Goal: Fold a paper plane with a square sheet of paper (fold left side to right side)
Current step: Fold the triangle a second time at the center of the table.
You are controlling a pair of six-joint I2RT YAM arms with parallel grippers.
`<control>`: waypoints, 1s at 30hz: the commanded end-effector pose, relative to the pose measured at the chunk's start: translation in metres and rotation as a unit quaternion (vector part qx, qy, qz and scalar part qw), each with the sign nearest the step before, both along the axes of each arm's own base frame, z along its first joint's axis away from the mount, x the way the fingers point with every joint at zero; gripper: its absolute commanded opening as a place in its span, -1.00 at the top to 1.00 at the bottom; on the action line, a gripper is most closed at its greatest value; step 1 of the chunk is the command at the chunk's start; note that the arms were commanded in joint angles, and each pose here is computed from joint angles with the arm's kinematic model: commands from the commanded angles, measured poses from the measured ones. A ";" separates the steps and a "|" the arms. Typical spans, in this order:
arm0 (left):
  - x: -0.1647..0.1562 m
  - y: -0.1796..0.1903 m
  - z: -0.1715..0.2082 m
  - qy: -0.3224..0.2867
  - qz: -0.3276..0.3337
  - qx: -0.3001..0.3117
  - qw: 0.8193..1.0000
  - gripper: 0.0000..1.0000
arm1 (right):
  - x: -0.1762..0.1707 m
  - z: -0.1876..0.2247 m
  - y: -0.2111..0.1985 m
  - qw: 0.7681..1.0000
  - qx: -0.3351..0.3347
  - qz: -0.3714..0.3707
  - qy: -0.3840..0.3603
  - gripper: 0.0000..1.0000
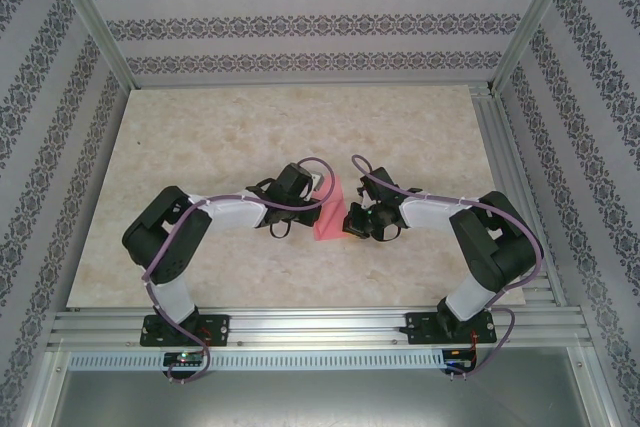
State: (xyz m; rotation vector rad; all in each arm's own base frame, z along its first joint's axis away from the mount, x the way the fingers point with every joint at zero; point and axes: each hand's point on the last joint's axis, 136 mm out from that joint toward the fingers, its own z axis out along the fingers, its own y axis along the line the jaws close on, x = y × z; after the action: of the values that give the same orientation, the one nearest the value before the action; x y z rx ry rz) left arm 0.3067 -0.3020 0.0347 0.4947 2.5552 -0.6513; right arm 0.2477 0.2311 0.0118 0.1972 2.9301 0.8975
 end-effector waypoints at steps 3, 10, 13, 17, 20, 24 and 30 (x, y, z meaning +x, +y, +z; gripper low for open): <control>0.007 0.002 -0.001 -0.005 -0.009 0.014 1.000 0.96 | -0.011 -0.017 -0.009 0.999 -0.038 0.007 0.020 0.95; 0.010 0.003 -0.001 -0.005 -0.005 0.016 1.000 0.96 | -0.011 -0.019 -0.009 0.999 -0.039 0.007 0.022 0.95; 0.010 0.005 -0.001 -0.006 -0.003 0.020 1.000 0.96 | -0.011 -0.019 -0.009 0.999 -0.040 0.007 0.022 0.96; 0.010 0.007 -0.002 -0.006 0.000 0.023 1.000 0.96 | -0.010 -0.018 -0.008 0.999 -0.039 0.007 0.023 0.96; 0.011 0.008 -0.003 -0.006 0.004 0.025 1.000 0.96 | -0.010 -0.018 -0.009 0.999 -0.040 0.007 0.023 0.96; 0.013 0.010 -0.005 -0.005 0.009 0.029 1.000 0.96 | -0.011 -0.019 -0.009 0.999 -0.040 0.007 0.024 0.96; 0.013 0.010 -0.007 -0.002 0.009 0.028 1.000 0.96 | -0.010 -0.019 -0.008 0.999 -0.040 0.008 0.024 0.95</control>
State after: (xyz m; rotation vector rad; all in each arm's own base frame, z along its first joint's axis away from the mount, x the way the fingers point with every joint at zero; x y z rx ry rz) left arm 0.3117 -0.2975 0.0309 0.4991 2.5655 -0.6060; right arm 0.2482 0.2321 0.0115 0.1976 2.9370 0.8978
